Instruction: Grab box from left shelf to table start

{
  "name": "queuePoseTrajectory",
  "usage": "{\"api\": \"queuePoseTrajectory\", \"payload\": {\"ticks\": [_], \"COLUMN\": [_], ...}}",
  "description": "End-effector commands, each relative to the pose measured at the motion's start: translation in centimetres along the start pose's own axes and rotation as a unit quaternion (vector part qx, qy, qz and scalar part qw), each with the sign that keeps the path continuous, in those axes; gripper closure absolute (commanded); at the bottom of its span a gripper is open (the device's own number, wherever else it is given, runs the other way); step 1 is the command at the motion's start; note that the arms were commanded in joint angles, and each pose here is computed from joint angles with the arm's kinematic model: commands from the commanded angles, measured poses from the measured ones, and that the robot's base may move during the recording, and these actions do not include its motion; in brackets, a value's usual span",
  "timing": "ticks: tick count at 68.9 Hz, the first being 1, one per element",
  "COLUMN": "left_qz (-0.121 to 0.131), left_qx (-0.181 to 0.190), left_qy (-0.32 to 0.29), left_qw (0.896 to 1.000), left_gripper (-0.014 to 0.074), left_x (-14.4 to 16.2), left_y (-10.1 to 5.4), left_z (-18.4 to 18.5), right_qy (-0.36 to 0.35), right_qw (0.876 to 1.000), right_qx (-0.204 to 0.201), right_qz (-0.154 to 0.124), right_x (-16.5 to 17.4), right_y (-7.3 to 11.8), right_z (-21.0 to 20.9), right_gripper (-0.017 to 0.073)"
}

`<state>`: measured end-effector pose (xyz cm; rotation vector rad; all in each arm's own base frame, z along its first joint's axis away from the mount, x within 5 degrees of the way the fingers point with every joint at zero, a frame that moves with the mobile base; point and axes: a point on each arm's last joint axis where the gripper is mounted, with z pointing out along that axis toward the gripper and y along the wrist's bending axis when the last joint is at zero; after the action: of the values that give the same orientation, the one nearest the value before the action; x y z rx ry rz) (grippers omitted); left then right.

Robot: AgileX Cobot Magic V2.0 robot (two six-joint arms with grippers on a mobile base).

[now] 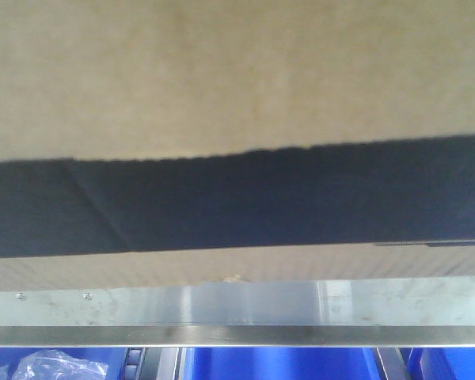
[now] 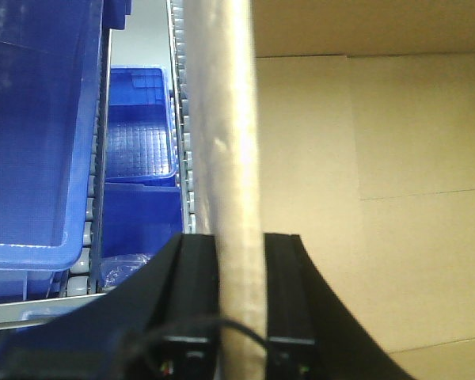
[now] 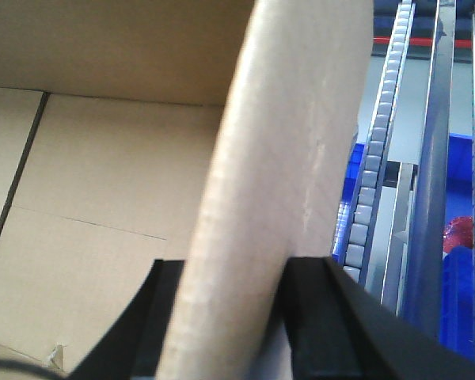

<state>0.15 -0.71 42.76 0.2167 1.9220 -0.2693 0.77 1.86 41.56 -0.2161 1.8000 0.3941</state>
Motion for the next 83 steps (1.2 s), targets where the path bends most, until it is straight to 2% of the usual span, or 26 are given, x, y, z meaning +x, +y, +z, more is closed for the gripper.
{"api": "queuePoseTrajectory", "payload": {"ticks": [1, 51, 83], "left_qz": [-0.009, -0.010, -0.016], "left_qx": [0.043, 0.042, 0.038], "left_qy": [-0.097, -0.094, -0.035], "left_qw": [0.994, 0.995, 0.999], "left_gripper": [0.0693, 0.0693, 0.0693], "left_x": [-2.1, -2.0, 0.2], "left_y": [-0.7, -0.7, -0.4], "left_z": [-0.9, -0.7, 2.3], "right_qy": [-0.081, -0.081, -0.081], "right_qw": [0.997, 0.997, 0.997], "right_qx": [-0.017, -0.017, -0.017], "right_qz": [0.008, 0.008, 0.008], "right_x": [-2.0, -2.0, -2.0], "right_y": [0.4, 0.4, 0.4], "right_z": [-0.4, -0.4, -0.4], "right_gripper": [0.0501, 0.0501, 0.0501]}}
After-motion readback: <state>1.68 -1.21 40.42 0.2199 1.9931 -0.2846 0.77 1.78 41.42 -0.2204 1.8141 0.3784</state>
